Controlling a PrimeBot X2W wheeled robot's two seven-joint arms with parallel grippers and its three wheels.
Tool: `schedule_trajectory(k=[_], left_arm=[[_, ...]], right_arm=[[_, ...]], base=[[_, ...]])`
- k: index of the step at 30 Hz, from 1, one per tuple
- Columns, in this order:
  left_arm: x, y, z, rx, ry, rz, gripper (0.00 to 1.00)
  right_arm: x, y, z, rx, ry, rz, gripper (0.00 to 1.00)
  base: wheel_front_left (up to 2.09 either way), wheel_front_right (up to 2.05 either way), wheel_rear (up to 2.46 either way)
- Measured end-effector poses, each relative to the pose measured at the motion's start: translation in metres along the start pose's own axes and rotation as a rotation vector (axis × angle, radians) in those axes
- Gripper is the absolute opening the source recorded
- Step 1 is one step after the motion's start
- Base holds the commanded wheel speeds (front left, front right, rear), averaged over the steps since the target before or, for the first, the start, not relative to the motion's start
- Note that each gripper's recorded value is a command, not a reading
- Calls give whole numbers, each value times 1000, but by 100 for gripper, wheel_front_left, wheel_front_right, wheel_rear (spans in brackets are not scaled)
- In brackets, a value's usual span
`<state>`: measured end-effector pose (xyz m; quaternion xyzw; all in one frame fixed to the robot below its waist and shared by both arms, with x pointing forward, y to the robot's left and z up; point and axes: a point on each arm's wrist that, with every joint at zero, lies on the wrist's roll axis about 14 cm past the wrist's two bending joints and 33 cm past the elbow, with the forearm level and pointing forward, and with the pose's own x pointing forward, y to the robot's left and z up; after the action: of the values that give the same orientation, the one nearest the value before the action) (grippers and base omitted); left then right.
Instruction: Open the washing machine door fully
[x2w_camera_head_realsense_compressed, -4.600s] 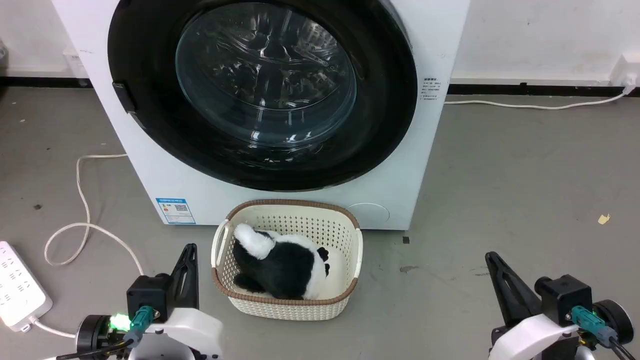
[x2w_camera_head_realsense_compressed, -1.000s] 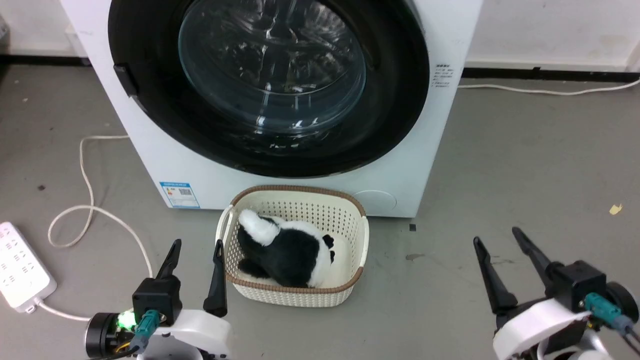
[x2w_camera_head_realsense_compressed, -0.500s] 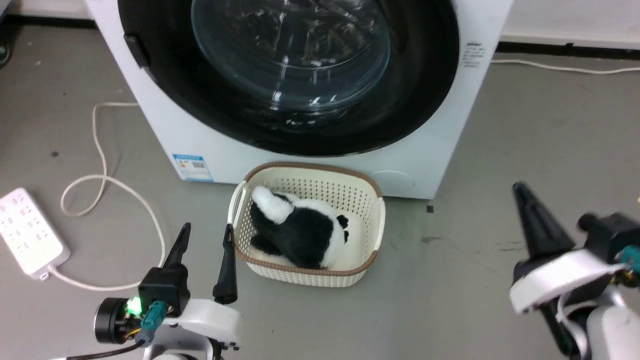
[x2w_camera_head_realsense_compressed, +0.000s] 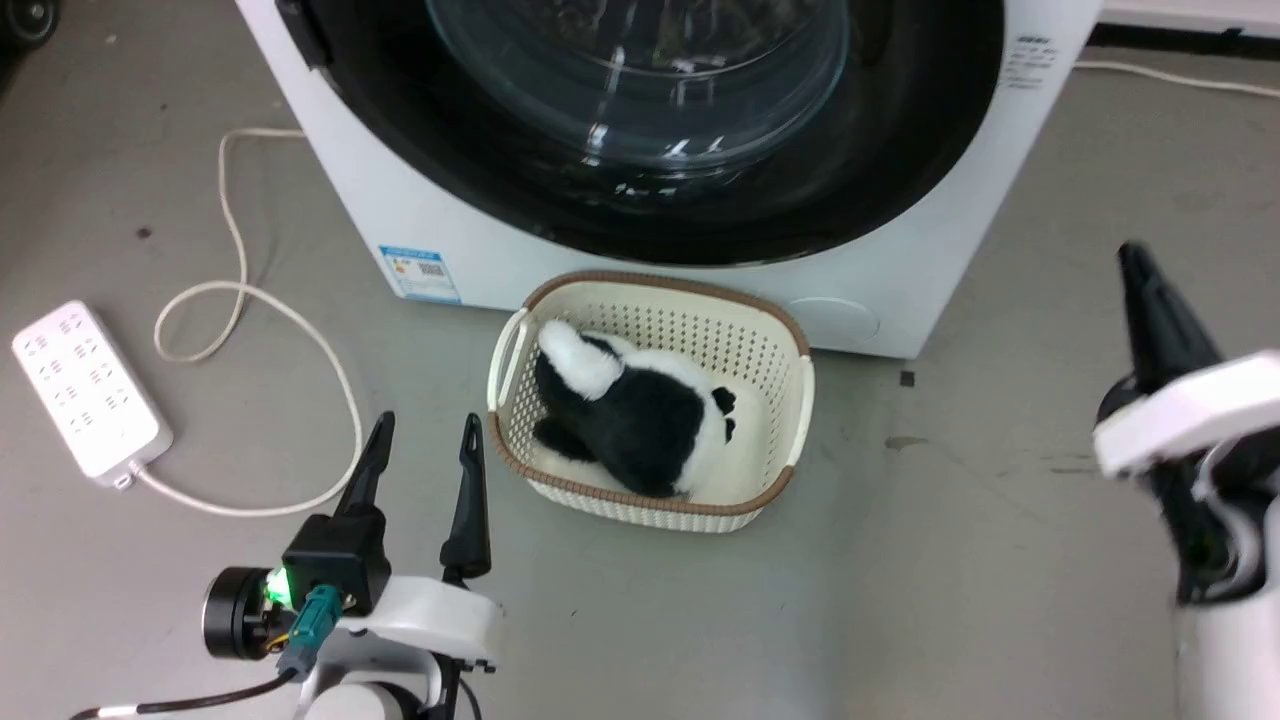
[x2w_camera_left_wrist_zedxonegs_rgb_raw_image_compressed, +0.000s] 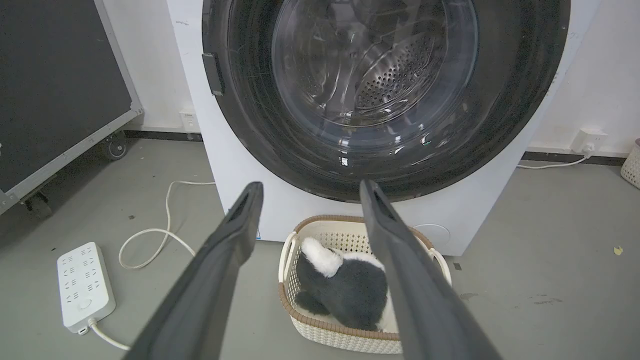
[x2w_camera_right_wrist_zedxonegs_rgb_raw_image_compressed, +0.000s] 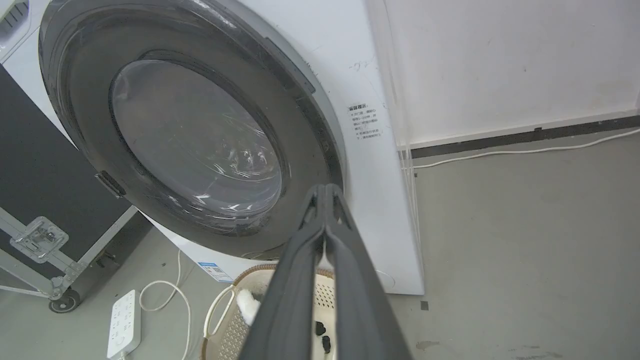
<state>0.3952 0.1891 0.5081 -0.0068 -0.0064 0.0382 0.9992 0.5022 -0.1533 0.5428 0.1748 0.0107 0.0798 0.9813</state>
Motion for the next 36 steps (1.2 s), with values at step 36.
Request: schedule_trajectory(k=[36], left_arm=[[19,24,-31,2,43,109,100]], right_arm=[[176,-8,-33,585,346,-53,0]], base=[[0,0,0]])
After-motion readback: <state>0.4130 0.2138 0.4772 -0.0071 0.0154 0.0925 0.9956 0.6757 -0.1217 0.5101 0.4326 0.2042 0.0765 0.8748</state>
